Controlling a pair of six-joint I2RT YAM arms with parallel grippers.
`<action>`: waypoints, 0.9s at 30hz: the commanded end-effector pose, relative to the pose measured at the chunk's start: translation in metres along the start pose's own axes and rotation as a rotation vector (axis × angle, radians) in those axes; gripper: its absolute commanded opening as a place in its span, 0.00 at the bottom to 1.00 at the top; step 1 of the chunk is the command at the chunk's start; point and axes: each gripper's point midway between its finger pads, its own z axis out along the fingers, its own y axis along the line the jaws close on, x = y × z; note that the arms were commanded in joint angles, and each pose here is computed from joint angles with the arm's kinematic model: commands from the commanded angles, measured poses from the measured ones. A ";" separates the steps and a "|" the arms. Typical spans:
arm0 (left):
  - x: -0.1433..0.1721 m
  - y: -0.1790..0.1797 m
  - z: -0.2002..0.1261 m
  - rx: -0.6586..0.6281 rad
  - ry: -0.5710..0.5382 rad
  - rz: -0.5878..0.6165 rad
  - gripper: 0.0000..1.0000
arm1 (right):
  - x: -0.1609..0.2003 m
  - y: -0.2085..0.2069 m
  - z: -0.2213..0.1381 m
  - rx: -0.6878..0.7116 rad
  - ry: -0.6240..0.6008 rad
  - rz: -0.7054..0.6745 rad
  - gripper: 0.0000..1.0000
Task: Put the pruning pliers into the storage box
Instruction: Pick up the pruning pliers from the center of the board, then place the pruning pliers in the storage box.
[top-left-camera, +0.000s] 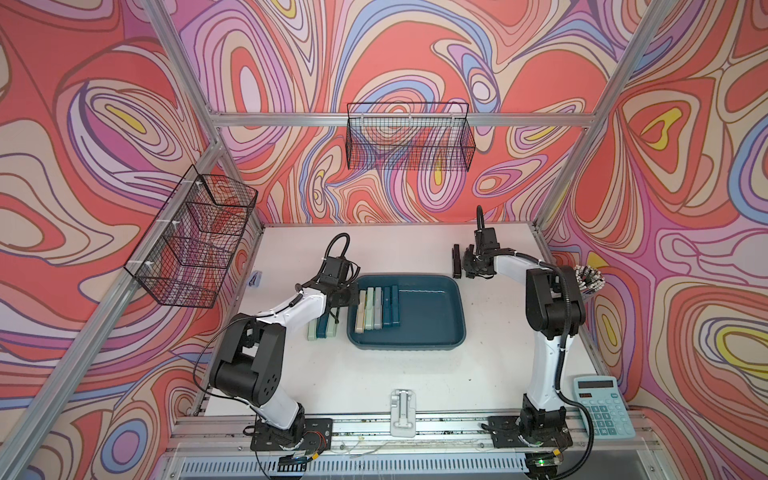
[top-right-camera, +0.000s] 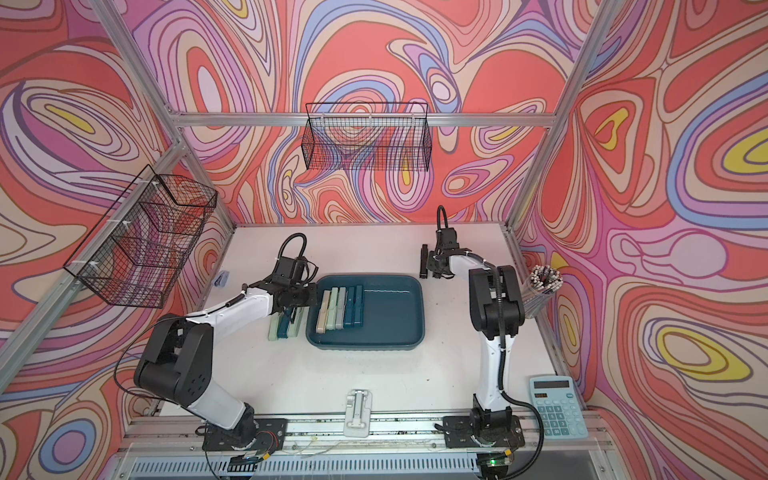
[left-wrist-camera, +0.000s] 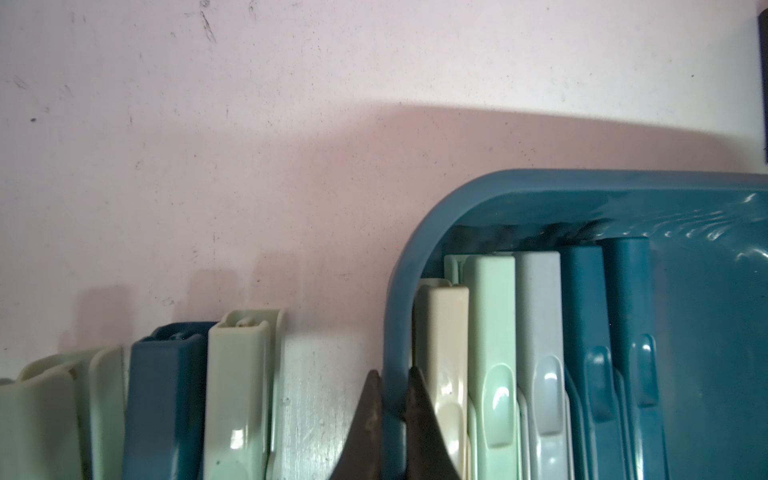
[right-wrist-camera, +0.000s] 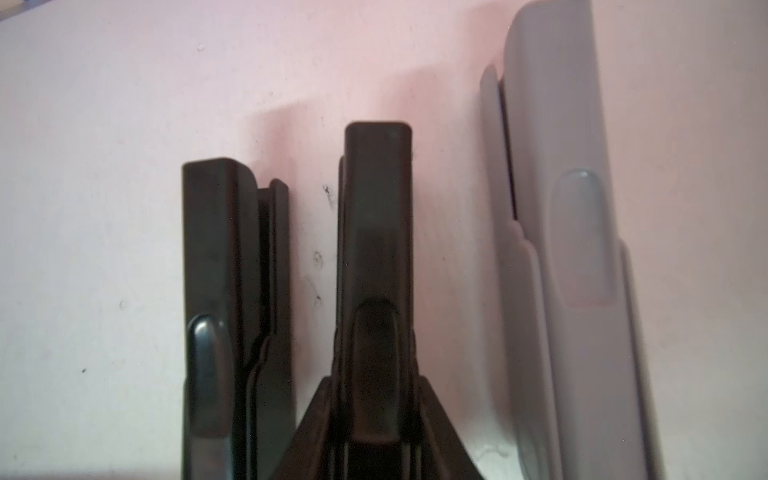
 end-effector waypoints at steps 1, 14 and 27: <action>-0.001 0.000 -0.004 -0.006 0.004 0.006 0.08 | -0.030 0.001 -0.036 -0.005 -0.094 0.012 0.23; 0.001 0.001 -0.003 -0.006 -0.002 -0.009 0.08 | -0.026 0.046 -0.133 -0.185 -0.232 0.038 0.23; -0.003 0.000 0.005 -0.005 0.005 -0.019 0.08 | 0.071 0.144 -0.182 -0.379 -0.168 -0.021 0.25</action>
